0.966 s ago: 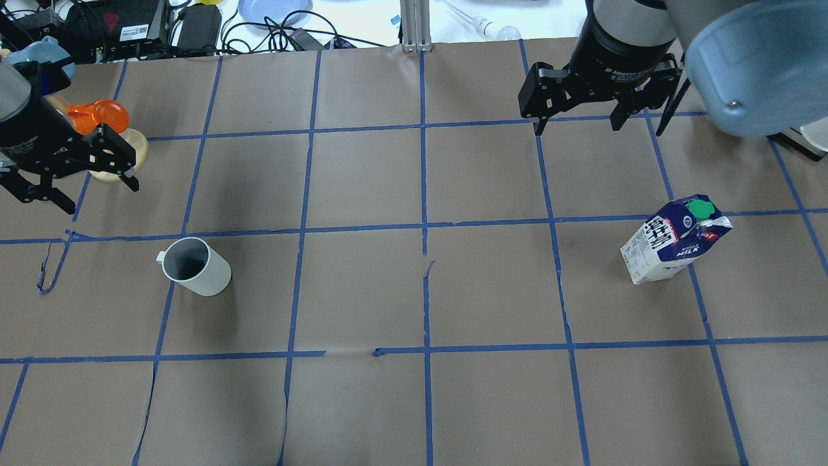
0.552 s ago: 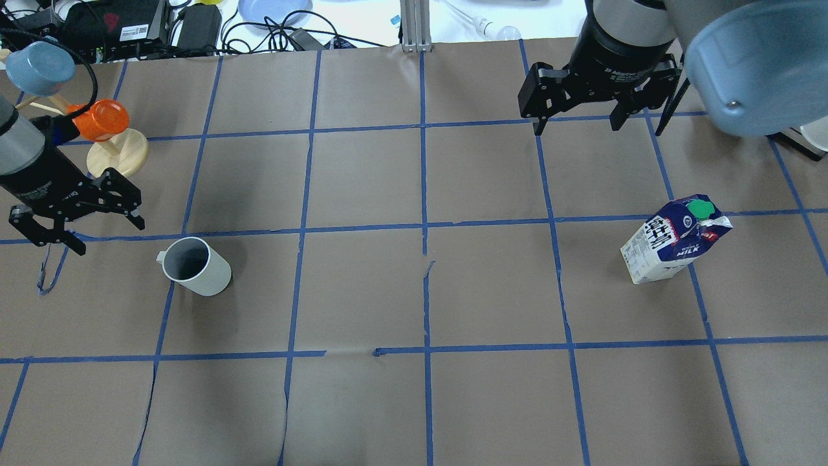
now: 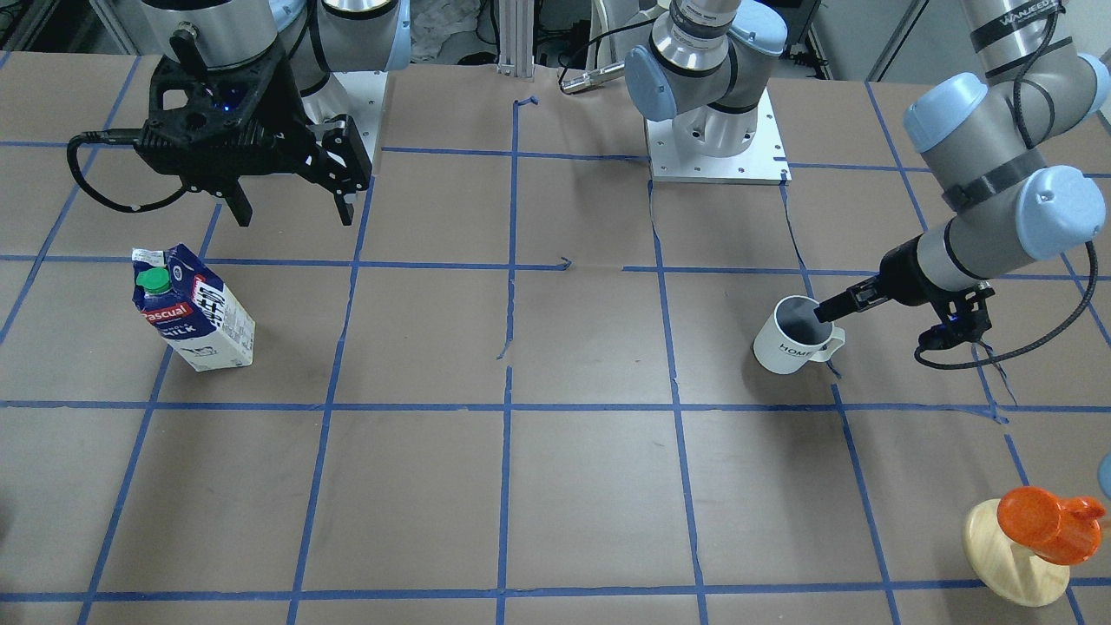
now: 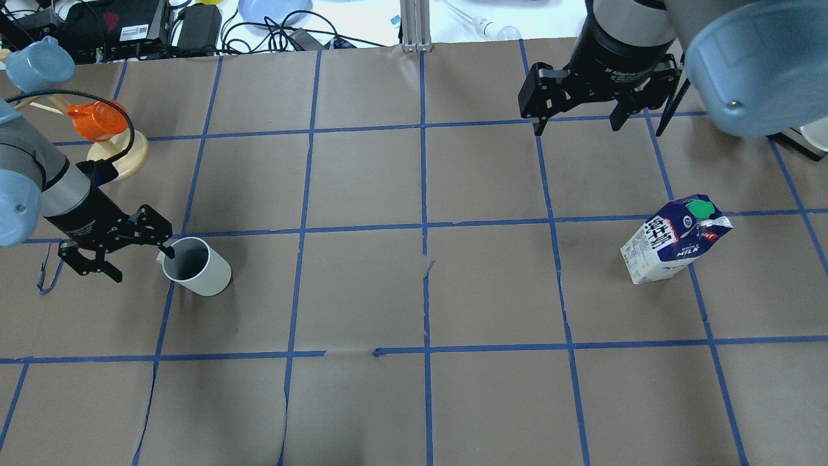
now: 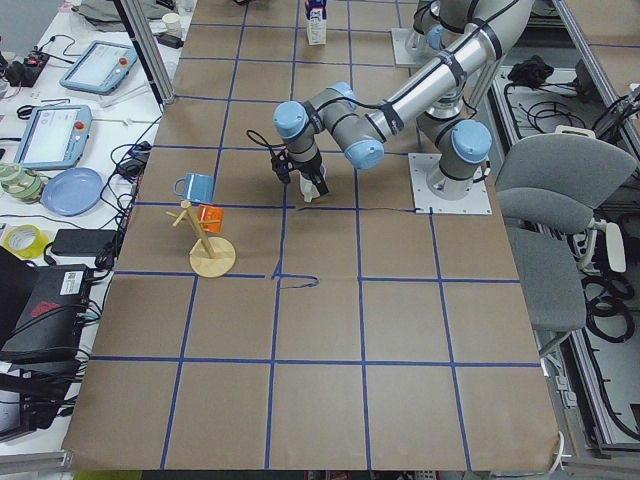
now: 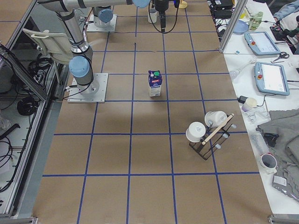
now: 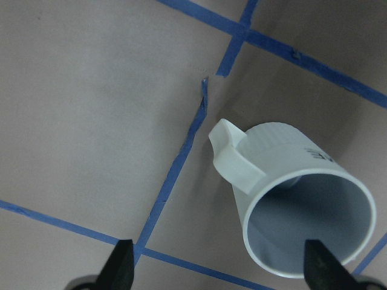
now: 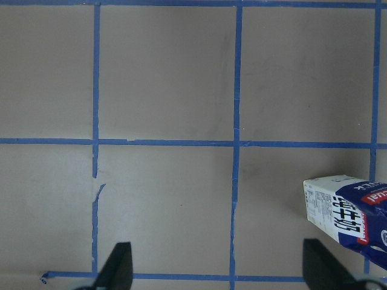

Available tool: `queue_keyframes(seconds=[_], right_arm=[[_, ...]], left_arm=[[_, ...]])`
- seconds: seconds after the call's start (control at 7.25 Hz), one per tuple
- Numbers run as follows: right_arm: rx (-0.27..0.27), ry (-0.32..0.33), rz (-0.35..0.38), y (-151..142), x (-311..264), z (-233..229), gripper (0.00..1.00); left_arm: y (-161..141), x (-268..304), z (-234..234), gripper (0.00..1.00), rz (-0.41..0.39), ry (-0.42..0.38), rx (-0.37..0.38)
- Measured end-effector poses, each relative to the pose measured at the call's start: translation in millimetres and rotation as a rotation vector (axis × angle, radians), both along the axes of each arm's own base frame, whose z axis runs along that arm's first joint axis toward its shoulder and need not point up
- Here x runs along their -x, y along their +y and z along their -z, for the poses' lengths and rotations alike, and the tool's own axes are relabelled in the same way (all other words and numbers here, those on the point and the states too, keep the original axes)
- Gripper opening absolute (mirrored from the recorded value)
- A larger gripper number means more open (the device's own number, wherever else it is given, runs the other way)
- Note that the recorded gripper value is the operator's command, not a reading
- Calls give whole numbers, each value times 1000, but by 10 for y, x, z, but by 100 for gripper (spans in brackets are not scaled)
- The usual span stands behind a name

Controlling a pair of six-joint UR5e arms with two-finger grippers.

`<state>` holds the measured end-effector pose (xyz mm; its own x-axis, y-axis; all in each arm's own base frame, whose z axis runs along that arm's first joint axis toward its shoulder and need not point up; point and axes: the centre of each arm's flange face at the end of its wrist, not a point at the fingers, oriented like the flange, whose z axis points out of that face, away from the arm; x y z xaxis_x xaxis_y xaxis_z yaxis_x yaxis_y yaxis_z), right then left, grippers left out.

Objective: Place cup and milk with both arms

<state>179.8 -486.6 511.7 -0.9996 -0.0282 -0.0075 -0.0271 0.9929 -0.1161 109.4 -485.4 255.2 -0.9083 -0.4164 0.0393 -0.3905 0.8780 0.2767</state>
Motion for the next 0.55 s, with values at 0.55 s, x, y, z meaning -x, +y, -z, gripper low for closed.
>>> queue_keyframes(seconds=[0.55], right_arm=[[0, 0, 0, -4, -1, 5, 100]], left_arm=[[-41, 7, 261, 89, -3, 45, -35]])
